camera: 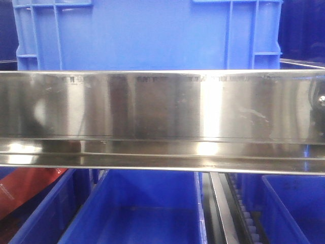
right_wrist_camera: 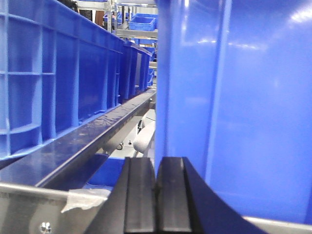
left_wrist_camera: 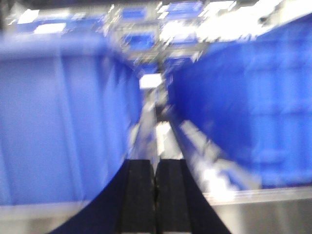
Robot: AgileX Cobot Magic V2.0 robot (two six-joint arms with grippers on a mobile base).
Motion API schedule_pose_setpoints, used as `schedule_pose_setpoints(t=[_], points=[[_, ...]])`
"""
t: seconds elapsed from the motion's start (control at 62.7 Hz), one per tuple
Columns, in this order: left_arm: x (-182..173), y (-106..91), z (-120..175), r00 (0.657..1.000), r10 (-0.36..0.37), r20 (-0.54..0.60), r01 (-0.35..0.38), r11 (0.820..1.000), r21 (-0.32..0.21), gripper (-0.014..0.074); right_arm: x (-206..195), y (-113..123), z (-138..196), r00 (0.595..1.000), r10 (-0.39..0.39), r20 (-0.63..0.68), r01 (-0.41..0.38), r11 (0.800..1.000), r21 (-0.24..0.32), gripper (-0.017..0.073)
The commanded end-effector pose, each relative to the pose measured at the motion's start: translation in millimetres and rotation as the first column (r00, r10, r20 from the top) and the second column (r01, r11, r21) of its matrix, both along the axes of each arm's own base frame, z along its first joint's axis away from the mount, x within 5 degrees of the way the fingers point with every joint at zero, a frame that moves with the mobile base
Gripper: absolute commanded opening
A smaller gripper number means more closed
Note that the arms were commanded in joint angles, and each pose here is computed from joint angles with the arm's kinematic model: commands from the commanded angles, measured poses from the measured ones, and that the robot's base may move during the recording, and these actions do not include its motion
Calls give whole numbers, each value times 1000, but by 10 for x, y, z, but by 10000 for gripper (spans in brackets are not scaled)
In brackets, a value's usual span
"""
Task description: Place cylindrical capacitor in blue bin on shelf
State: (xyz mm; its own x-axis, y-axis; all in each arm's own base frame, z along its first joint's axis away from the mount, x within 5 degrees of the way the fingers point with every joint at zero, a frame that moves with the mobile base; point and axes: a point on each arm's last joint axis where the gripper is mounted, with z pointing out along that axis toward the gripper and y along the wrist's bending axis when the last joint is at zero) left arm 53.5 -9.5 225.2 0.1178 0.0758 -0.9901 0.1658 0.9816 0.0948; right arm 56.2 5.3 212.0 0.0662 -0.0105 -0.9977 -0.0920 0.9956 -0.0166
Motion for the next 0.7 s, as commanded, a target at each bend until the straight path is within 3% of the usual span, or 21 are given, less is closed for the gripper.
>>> schedule_pose_setpoints(t=[0.0, 0.08, 0.335, 0.686], points=[[13, 9, -65, 999, 23, 45, -23, 1000, -2, -111, -2, -4, 5, 1000, -6, 15, 6, 1000, 0, -166], [23, 13, -151, 998, 30, -49, -29, 999, 12, -111, -2, -4, 5, 1000, -6, 15, 6, 1000, 0, -166], [22, 11, -153, 998, 20, -63, -24, 998, -55, -111, -2, -4, 5, 1000, -6, 15, 6, 1000, 0, -166], [22, 11, -152, 998, 19, -63, -23, 998, -60, -111, -2, -4, 5, 1000, -6, 15, 6, 1000, 0, -166]])
